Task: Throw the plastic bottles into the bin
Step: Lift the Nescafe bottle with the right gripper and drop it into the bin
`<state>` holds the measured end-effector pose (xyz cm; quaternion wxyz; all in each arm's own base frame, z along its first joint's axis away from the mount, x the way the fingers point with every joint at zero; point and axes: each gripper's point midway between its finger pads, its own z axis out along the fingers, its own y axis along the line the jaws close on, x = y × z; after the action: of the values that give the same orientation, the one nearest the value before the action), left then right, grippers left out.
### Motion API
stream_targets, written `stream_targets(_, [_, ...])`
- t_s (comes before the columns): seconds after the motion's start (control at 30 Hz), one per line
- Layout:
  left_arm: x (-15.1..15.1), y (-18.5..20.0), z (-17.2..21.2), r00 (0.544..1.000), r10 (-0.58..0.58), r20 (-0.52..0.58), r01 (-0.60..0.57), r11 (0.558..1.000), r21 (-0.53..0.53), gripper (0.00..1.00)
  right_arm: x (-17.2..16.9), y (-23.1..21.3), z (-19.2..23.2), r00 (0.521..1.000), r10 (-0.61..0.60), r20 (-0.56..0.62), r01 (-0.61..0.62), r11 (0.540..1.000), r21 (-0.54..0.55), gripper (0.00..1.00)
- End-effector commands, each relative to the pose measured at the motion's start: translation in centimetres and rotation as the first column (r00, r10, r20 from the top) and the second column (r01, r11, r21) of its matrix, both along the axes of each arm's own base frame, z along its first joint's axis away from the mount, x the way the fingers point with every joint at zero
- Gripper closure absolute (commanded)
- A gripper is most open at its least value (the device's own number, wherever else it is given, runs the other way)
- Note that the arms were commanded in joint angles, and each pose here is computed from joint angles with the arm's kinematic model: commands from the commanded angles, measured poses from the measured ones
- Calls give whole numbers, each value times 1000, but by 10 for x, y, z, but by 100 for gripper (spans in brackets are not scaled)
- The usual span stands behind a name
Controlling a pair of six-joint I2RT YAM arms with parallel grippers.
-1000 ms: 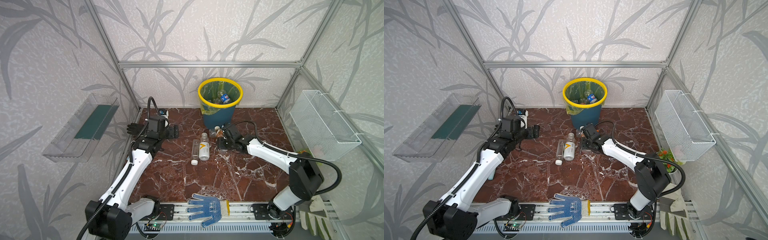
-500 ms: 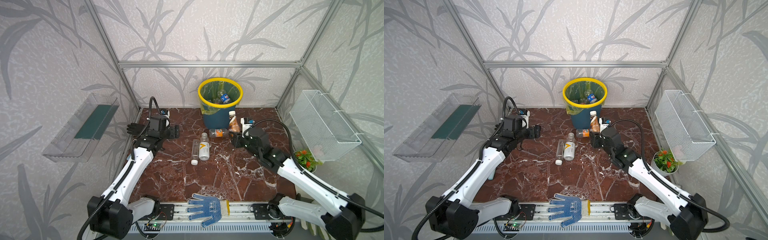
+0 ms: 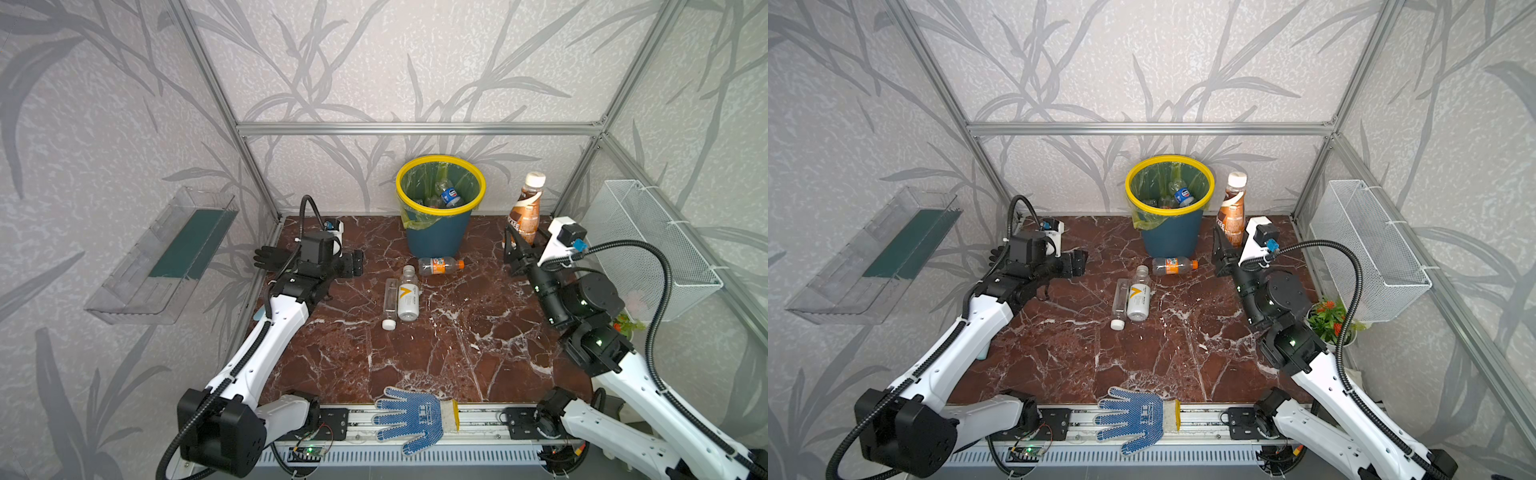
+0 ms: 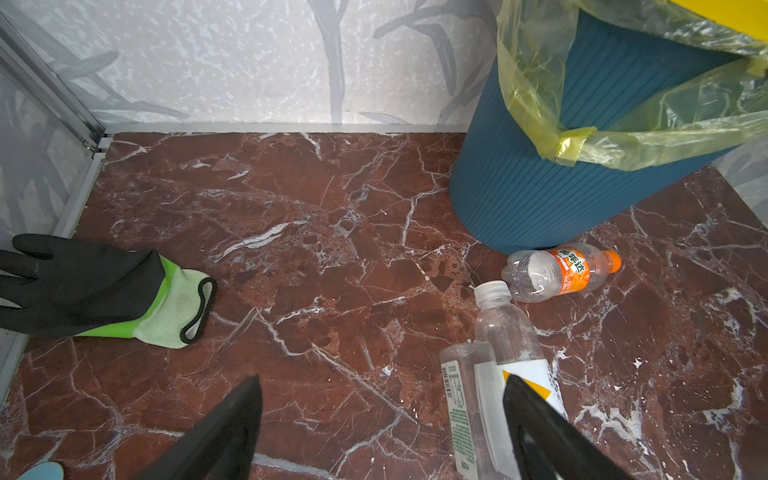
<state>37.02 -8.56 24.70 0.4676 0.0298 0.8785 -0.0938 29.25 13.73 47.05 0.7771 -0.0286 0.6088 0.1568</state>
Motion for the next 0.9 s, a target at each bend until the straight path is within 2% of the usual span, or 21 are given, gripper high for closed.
stream_targets(0.0, [-1, -7, 13, 999, -25, 20, 26, 999, -37, 8, 42, 27, 43, 1000, 12, 5, -11, 997, -75, 43])
stream_targets(0.07, [0, -10, 13, 1000, -10, -5, 9, 997, -78, 4, 94, 62, 36, 984, 100, -150, -118, 986, -117, 36])
stream_targets(0.13, [-2, -14, 10, 1000, 3, -14, -5, 991, -134, 1, 135, 87, 18, 954, 129, -271, -172, 974, -144, 25])
stream_targets(0.17, [-5, -16, 7, 1000, 5, -13, -7, 987, -161, 1, 156, 97, -3, 926, 130, -355, -200, 966, -166, 18])
stream_targets(0.23, [-11, -21, 0, 1000, 0, -19, -4, 982, -191, 1, 180, 108, -25, 888, 136, -440, -235, 955, -179, 3])
stream_targets(0.27, [-16, -22, -4, 1000, 0, -28, -5, 981, -194, 1, 185, 112, -29, 879, 152, -452, -258, 949, -183, 1])
stream_targets(0.43, [-26, -28, -23, 995, -24, -94, 9, 987, -160, 1, 181, 95, -29, 906, 125, -404, -202, 967, -154, 1])
stream_targets(0.87, [-15, -73, -65, 974, -100, -201, 70, 986, -153, 1, 133, 8, -19, 949, 4, -316, -34, 995, -90, 1])
